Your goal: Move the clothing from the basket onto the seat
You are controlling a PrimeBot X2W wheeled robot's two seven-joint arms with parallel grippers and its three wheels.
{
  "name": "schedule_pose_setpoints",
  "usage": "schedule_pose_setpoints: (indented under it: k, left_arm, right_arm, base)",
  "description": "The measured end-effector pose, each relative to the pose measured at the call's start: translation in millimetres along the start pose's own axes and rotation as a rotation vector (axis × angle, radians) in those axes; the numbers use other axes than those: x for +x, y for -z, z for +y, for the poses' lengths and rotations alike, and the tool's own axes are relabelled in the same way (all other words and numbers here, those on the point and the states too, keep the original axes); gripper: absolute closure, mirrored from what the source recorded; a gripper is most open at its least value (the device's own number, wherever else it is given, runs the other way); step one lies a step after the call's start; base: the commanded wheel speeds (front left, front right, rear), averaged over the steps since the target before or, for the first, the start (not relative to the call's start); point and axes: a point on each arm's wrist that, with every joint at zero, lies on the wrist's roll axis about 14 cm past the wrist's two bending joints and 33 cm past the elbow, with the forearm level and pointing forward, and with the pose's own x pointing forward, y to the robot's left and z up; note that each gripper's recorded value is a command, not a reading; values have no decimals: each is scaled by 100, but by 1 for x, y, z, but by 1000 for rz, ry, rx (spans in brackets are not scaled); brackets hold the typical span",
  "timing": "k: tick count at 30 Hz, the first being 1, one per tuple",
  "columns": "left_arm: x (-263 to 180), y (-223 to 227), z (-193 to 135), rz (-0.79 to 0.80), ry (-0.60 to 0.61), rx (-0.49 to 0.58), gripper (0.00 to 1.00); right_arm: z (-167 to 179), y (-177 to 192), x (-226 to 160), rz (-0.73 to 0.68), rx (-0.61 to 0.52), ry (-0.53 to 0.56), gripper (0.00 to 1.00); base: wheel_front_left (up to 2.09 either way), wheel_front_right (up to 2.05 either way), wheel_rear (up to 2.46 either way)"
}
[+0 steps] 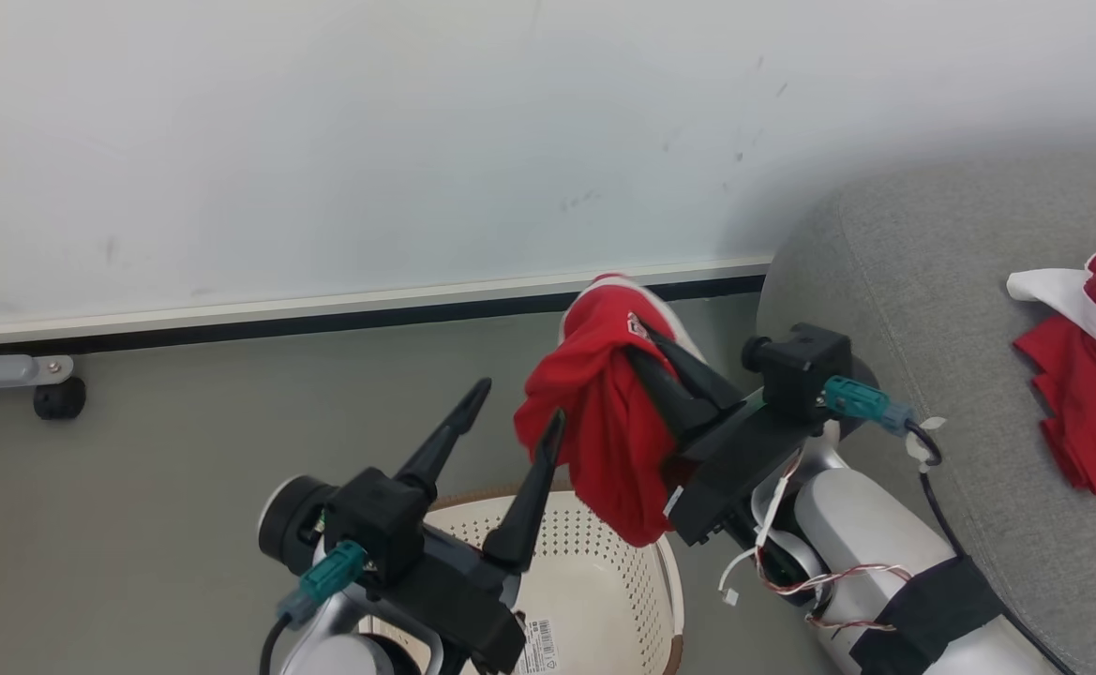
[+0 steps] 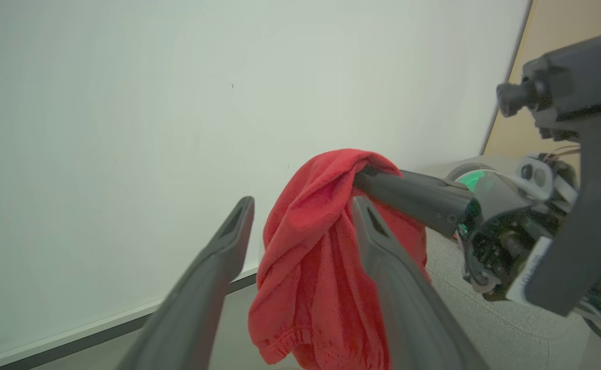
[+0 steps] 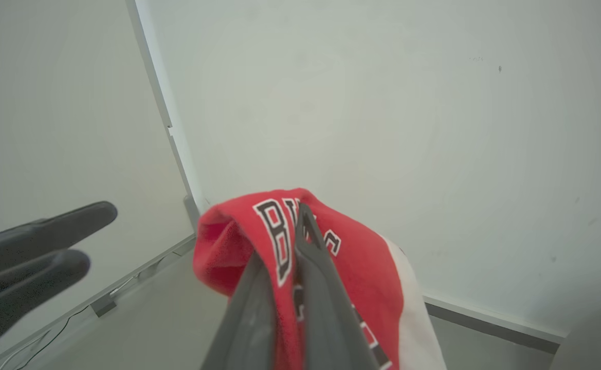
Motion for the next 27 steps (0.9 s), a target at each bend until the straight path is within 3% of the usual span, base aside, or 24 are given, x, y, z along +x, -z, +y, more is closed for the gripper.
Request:
schedule_pose_setpoints:
  k: [27]
  left_arm:
    - [-5,64,-32,214,152,23,0]
  right_arm:
    - [-86,13,-38,-8,17,257,100]
  base:
    - [0,0,0]
